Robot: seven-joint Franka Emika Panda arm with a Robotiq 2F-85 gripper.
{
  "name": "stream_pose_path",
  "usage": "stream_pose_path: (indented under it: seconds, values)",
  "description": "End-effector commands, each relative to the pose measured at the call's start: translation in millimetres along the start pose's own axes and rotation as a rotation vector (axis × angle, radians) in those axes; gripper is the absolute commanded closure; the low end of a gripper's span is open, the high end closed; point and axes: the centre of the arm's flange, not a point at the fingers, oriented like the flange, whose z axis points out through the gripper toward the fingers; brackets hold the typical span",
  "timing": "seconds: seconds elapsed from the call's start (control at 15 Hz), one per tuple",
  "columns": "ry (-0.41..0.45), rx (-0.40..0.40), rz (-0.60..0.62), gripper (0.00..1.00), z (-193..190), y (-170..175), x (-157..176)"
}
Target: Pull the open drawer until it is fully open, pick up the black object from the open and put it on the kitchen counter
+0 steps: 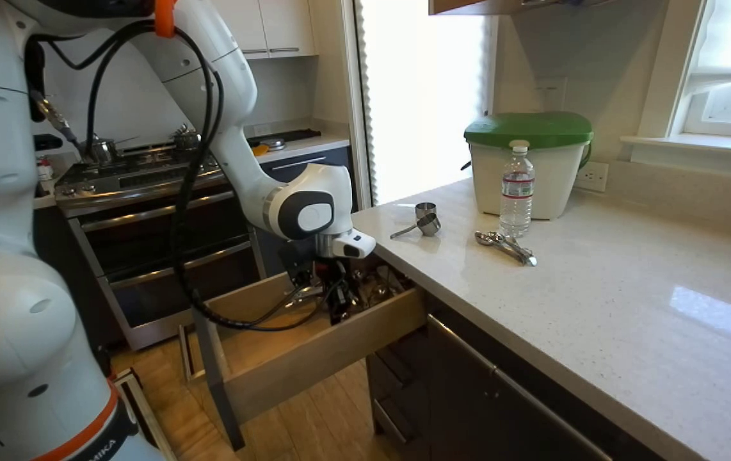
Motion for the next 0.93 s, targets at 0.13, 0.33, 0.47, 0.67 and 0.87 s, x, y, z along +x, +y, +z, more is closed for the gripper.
stream_pose_path:
  seconds: [0.13,0.33,0.47,0.67,0.87]
  values:
    - [0.030,0.019,-0.020,1.00,-8,5,-7]
    - [0.160,0.041,-0.085,1.00,-22,0,-4]
    - [0.217,0.054,-0.109,1.00,-28,-2,-1]
    - [0.181,0.071,-0.101,1.00,-31,0,-3]
    - [0.123,0.083,-0.081,1.00,-30,9,-7]
